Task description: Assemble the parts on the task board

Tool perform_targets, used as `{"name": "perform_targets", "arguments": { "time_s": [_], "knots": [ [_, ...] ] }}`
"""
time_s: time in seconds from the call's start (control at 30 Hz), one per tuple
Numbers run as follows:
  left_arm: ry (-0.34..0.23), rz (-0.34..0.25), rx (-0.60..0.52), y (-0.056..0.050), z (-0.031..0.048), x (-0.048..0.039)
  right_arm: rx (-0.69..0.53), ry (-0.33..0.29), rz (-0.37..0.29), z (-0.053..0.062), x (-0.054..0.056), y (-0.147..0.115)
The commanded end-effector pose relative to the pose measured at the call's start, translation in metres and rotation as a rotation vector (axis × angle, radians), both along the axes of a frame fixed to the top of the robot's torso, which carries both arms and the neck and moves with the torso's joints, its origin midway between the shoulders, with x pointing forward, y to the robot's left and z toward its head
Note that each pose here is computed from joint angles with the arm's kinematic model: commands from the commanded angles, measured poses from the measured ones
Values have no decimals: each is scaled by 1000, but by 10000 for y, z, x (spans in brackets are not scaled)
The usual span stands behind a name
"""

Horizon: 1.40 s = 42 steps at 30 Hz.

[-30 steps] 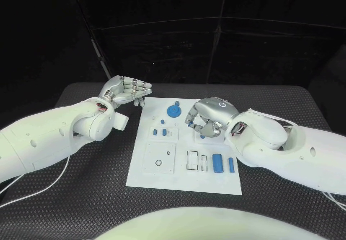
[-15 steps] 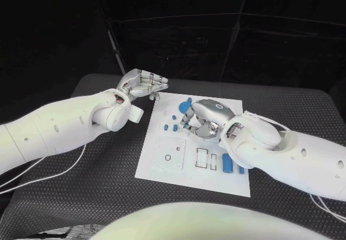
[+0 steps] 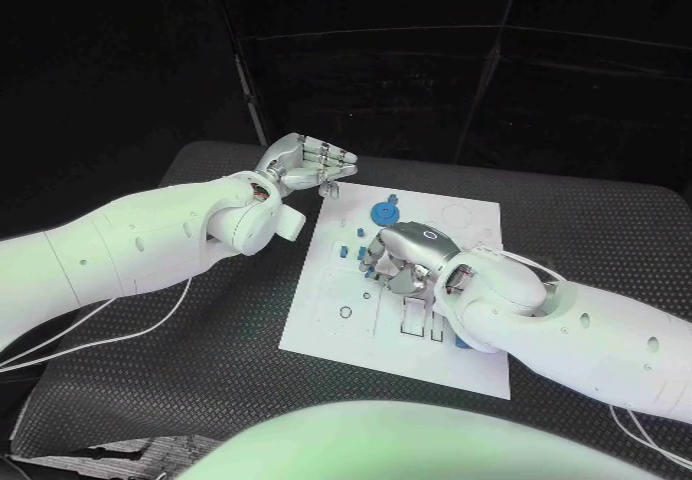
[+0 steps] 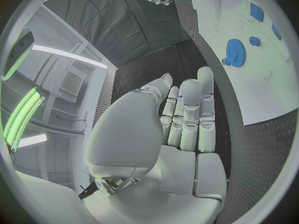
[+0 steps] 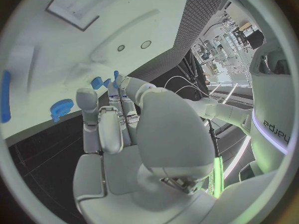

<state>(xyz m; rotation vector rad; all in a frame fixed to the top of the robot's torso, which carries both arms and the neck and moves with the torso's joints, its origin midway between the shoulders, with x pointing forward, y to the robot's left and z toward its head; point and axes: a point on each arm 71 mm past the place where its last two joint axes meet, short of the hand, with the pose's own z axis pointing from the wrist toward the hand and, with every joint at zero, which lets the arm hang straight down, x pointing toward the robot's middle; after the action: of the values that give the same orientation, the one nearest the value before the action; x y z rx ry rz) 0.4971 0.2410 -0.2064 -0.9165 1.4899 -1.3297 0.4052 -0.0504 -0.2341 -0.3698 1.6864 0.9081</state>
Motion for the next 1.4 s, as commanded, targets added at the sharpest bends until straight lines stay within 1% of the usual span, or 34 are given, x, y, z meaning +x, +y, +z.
{"name": "perform_targets", "arguments": {
  "time_s": [0.03,0.23,0.43,1.4],
  "knots": [
    [-2,-12,-9,-21,15,4,-21,16,35,-35,-27,32],
    [-2,-13,-10,-24,15,4,-47,25,52,-101,-56,39],
    [-2,-11,-9,-16,14,5,-66,32,59,-135,-69,30],
    [0,-8,-7,0,10,10,-93,53,80,-162,-108,36]
  ]
}}
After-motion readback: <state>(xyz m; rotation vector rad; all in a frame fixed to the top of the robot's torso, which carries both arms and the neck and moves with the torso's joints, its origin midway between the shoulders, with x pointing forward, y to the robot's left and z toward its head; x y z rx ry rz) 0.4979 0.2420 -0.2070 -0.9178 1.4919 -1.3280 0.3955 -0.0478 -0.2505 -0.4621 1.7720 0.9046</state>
